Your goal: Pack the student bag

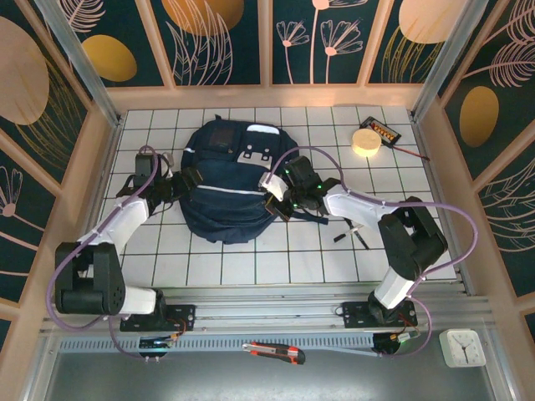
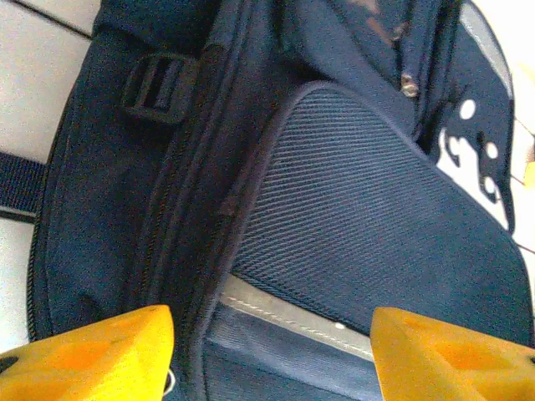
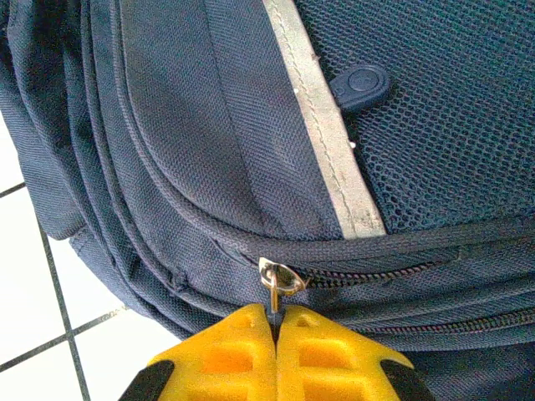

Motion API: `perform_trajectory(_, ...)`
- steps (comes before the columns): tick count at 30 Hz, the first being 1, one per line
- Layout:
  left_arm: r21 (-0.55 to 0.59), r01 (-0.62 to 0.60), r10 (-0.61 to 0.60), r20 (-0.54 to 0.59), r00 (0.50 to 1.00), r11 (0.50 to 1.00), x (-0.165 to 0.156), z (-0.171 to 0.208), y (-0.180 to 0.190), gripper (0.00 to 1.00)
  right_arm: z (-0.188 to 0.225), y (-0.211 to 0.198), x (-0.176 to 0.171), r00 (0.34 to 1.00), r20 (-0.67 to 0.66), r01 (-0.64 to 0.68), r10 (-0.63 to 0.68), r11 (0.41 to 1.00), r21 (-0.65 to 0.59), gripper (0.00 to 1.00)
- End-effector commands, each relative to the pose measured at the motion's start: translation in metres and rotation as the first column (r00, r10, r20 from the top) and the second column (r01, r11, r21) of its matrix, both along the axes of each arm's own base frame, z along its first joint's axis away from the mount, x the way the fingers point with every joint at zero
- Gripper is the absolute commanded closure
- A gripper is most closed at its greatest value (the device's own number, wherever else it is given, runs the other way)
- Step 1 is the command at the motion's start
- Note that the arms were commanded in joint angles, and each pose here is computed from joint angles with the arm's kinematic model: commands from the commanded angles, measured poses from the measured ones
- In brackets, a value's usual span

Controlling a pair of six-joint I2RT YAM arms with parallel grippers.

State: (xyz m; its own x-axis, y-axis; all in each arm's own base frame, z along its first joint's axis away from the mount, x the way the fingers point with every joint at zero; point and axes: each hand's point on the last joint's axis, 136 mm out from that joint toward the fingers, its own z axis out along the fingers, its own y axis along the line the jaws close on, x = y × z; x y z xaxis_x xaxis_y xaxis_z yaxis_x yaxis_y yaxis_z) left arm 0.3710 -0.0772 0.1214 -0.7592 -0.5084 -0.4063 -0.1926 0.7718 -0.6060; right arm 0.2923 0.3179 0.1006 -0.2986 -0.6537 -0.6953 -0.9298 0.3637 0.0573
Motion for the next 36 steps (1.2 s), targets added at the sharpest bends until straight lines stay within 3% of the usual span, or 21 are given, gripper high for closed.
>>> perform_trajectory(1, -0.018, -0.028, 0.026, -0.101, 0.995, 0.999, -0.004, -0.012, 0.002, 0.37, 0.024, 0.005, -0.001, 1.0, 0.022, -0.022, 0.021, 0.999, 0.045, 1.0)
perform_trajectory(6, 0.067, -0.043, 0.051, -0.121, 0.991, 0.997, -0.005, -0.018, 0.016, 0.36, 0.023, 0.007, 0.0, 0.999, 0.021, -0.025, 0.024, 0.999, 0.047, 1.0)
perform_trajectory(16, 0.002, -0.013, 0.013, -0.12, 0.993, 1.0, 0.015, -0.034, 0.004, 0.45, 0.02, 0.008, 0.0, 0.999, 0.011, -0.036, 0.035, 0.998, 0.045, 1.0)
perform_trajectory(18, 0.002, -0.005, 0.005, -0.123, 0.992, 1.0, 0.018, -0.037, 0.003, 0.57, 0.019, 0.008, -0.001, 0.999, 0.009, -0.037, 0.036, 0.998, 0.042, 1.0)
perform_trajectory(21, -0.055, 0.012, -0.02, -0.135, 0.991, 0.998, 0.022, -0.04, -0.007, 0.94, 0.018, 0.007, 0.0, 0.999, 0.007, -0.036, 0.036, 0.999, 0.037, 1.0)
perform_trajectory(22, -0.091, 0.01, -0.022, -0.127, 0.992, 0.996, 0.023, -0.039, -0.011, 1.0, 0.018, 0.007, -0.001, 0.999, 0.005, -0.038, 0.038, 0.999, 0.035, 1.0)
perform_trajectory(30, -0.191, -0.13, 0.124, -0.044, 0.991, 0.973, 0.025, -0.012, -0.006, 1.0, 0.014, 0.0, -0.015, 0.998, 0.013, -0.063, 0.064, 0.997, -0.051, 1.0)
perform_trajectory(36, -0.261, -0.201, 0.204, -0.014, 0.979, 0.944, 0.016, 0.001, -0.013, 1.0, 0.03, 0.021, -0.029, 0.999, -0.034, -0.009, 0.009, 1.0, -0.006, 1.0)
